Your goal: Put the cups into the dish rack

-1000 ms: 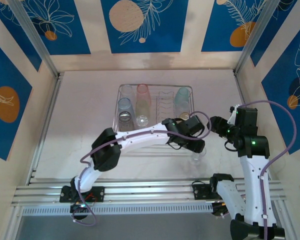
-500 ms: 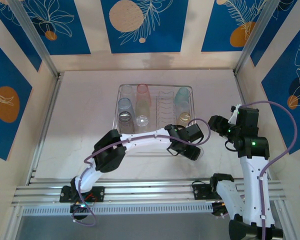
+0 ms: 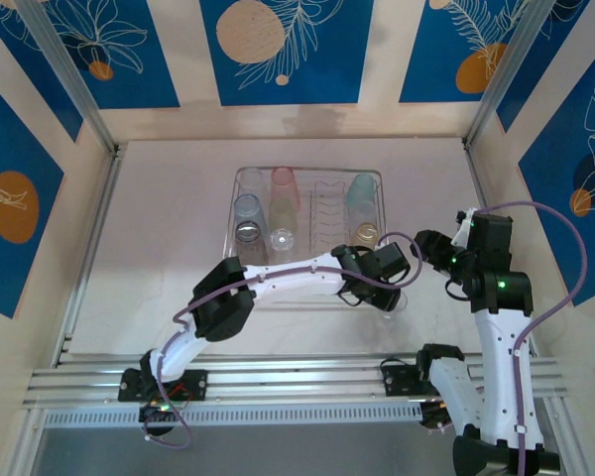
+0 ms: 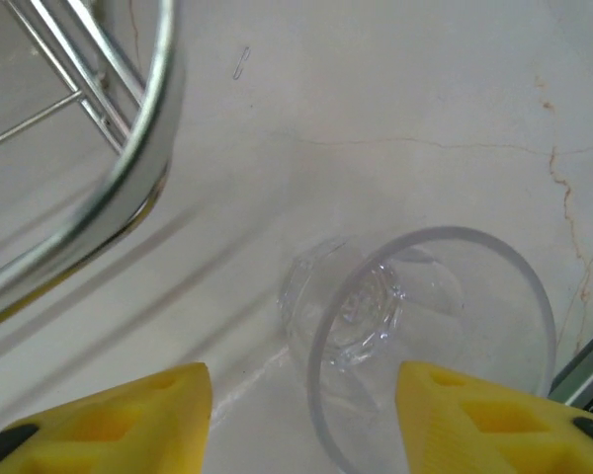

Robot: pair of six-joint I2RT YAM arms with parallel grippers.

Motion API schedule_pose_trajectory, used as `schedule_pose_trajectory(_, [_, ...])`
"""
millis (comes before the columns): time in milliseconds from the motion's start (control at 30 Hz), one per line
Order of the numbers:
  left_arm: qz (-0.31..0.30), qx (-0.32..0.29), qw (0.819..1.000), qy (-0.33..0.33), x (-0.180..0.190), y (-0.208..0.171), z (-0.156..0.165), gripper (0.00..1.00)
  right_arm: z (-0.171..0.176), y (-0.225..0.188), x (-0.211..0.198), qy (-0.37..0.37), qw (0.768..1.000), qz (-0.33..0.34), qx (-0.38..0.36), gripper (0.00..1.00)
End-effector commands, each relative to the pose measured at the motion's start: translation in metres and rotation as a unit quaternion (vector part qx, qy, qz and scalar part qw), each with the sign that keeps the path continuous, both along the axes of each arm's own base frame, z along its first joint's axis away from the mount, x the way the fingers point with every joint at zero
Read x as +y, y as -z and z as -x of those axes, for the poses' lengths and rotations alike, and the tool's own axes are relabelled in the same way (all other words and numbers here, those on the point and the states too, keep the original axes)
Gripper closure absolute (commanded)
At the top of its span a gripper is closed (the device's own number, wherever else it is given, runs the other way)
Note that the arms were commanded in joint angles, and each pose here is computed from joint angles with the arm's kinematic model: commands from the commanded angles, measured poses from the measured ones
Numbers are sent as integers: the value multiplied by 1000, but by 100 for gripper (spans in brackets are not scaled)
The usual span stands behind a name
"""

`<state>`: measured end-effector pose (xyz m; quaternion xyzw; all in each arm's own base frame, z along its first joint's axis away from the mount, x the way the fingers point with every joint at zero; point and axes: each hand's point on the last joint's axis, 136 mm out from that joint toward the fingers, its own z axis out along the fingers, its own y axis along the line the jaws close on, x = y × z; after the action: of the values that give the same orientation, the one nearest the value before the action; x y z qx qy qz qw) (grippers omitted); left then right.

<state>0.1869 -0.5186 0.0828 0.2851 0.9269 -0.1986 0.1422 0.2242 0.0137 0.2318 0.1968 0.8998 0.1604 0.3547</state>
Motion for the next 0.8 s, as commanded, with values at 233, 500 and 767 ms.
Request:
schedule_pose_trajectory(233, [18, 6, 1000, 12, -16, 6, 7, 76, 3, -10, 1, -2, 999, 2, -49, 34])
schedule_pose_trajectory(500, [131, -20, 991, 14, -21, -26, 10, 100, 5, -24, -2, 6, 996, 3, -93, 18])
schedule_pose_trajectory(767, [333, -107, 937, -16, 18, -140, 7, 100, 3, -59, 19, -61, 989, -30, -133, 5])
